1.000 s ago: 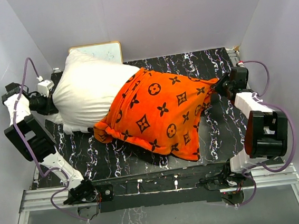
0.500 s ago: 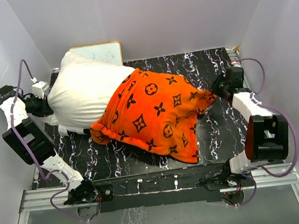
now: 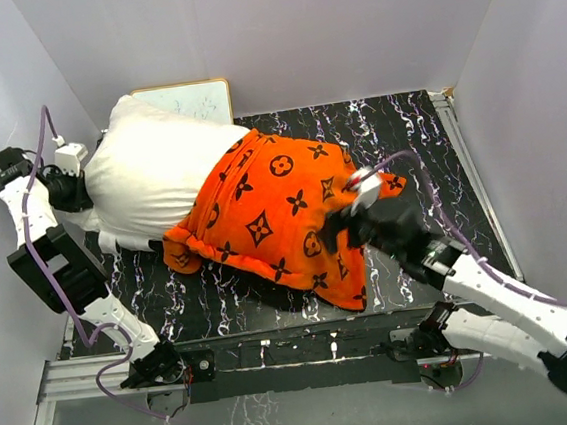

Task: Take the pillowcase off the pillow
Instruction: Remove the pillow from the pillowcase.

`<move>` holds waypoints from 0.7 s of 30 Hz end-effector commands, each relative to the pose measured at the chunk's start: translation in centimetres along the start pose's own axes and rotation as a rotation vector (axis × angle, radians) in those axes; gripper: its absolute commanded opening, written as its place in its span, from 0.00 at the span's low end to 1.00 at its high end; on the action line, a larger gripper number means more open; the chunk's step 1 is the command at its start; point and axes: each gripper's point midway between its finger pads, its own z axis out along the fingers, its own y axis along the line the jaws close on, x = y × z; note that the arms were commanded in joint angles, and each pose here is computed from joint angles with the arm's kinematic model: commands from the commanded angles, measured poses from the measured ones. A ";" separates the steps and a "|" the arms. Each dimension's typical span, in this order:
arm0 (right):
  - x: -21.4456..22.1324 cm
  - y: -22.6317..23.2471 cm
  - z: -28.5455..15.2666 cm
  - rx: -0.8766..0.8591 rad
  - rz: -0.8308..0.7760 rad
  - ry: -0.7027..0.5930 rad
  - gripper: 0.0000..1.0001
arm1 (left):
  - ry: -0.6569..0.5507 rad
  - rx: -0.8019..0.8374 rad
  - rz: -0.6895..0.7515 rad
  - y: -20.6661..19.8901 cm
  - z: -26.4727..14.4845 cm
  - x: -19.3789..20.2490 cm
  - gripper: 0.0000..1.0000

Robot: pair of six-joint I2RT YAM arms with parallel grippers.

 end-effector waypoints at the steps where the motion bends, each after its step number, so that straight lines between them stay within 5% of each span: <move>1: 7.3 5.3 -1.4 -0.041 -0.109 0.175 0.98 | -0.096 -0.141 -0.005 3.2 -3.5 -4.8 0.00; 12: 12.7 9.7 -1.0 0.000 -0.116 0.228 0.98 | -0.114 -0.153 0.022 2.0 -4.3 -6.6 0.00; 16: 11.7 3.0 -1.7 0.375 0.167 0.029 0.98 | -0.110 -0.150 0.027 1.8 -4.3 -6.8 0.00; 21: 12.2 5.7 -1.6 0.136 0.188 0.027 0.98 | -0.107 -0.149 0.041 1.4 -4.2 -7.3 0.00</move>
